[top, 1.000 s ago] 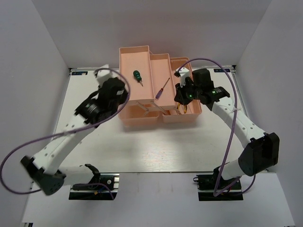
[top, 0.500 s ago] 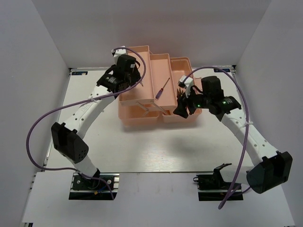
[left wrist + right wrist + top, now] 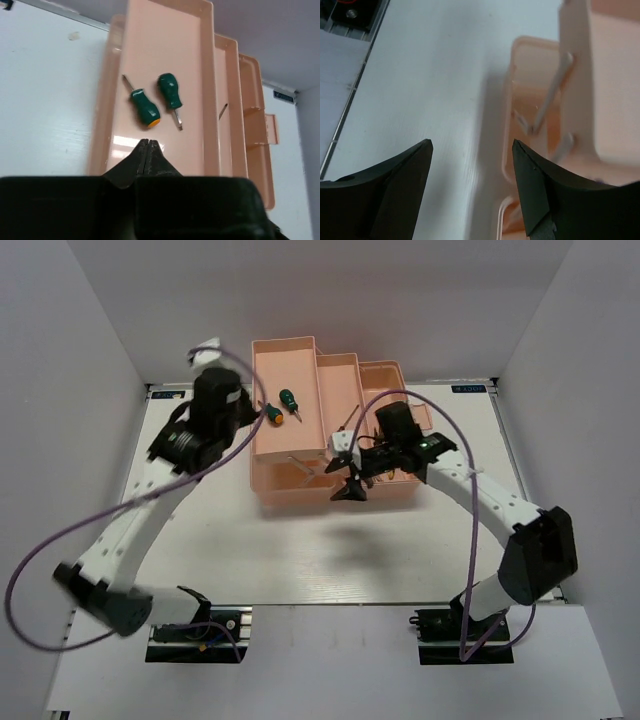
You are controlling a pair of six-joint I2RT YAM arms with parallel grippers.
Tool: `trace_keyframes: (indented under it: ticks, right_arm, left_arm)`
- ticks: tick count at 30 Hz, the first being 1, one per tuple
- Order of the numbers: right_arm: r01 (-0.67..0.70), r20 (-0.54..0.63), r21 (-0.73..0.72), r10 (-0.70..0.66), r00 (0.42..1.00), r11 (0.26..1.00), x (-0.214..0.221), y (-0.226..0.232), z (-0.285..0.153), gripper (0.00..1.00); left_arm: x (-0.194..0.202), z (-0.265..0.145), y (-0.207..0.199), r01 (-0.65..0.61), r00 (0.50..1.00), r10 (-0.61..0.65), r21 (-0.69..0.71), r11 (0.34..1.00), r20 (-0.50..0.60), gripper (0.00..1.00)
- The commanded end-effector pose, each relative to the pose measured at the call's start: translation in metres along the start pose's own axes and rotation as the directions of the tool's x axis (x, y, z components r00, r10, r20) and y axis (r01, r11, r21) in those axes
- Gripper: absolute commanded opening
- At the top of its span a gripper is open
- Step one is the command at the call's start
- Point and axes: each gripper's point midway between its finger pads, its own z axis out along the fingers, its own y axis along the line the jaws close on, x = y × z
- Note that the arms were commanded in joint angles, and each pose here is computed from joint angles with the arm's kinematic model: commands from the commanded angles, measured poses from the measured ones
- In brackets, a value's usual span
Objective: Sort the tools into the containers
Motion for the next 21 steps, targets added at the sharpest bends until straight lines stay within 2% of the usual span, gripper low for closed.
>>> trace_keyframes:
  ticks: [1, 2, 3, 6, 8, 9, 11, 15, 21]
  right_arm:
    - [0.281, 0.025, -0.086, -0.279, 0.96, 0.956, -0.018, 0.003, 0.034, 0.71]
    - [0.317, 0.027, -0.111, -0.316, 0.949, 0.942, -0.019, 0.007, 0.049, 0.71]
    - [0.332, 0.007, -0.119, -0.334, 0.943, 0.936, -0.017, 0.009, 0.059, 0.71]
    - [0.39, -0.042, -0.117, -0.396, 0.917, 0.914, -0.01, 0.008, 0.084, 0.7]
    - [0.408, -0.052, -0.12, -0.416, 0.908, 0.905, -0.008, 0.008, 0.097, 0.7]
    - [0.409, -0.101, -0.103, -0.419, 0.902, 0.907, 0.0, 0.002, 0.099, 0.68]
    - [0.404, -0.124, -0.094, -0.413, 0.902, 0.91, 0.007, 0.001, 0.111, 0.68]
    - [0.428, -0.184, 0.004, -0.42, 0.889, 0.904, 0.009, -0.023, 0.127, 0.67]
    - [0.473, -0.277, 0.071, -0.438, 0.855, 0.878, 0.02, -0.042, 0.144, 0.67]
  left_arm:
    - [-0.006, -0.065, 0.067, 0.107, 0.991, -0.097, -0.122, 0.987, 0.088, 0.07]
    - [0.004, -0.074, 0.079, 0.128, 0.99, -0.117, -0.146, 0.981, 0.083, 0.17]
    - [0.014, -0.081, 0.088, 0.143, 0.989, -0.133, -0.158, 0.977, 0.07, 0.42]
    - [0.053, -0.102, 0.125, 0.201, 0.979, -0.2, -0.231, 0.952, 0.027, 0.61]
    - [0.083, -0.115, 0.142, 0.24, 0.968, -0.251, -0.252, 0.938, -0.013, 0.62]
    - [0.106, -0.114, 0.15, 0.234, 0.965, -0.258, -0.271, 0.934, -0.056, 0.64]
    - [0.126, -0.118, 0.156, 0.273, 0.949, -0.304, -0.272, 0.923, -0.08, 0.64]
    - [0.185, -0.12, 0.17, 0.275, 0.922, -0.335, -0.281, 0.919, -0.192, 0.64]
    - [0.237, -0.109, 0.163, 0.379, 0.862, -0.428, -0.215, 0.9, -0.272, 0.65]
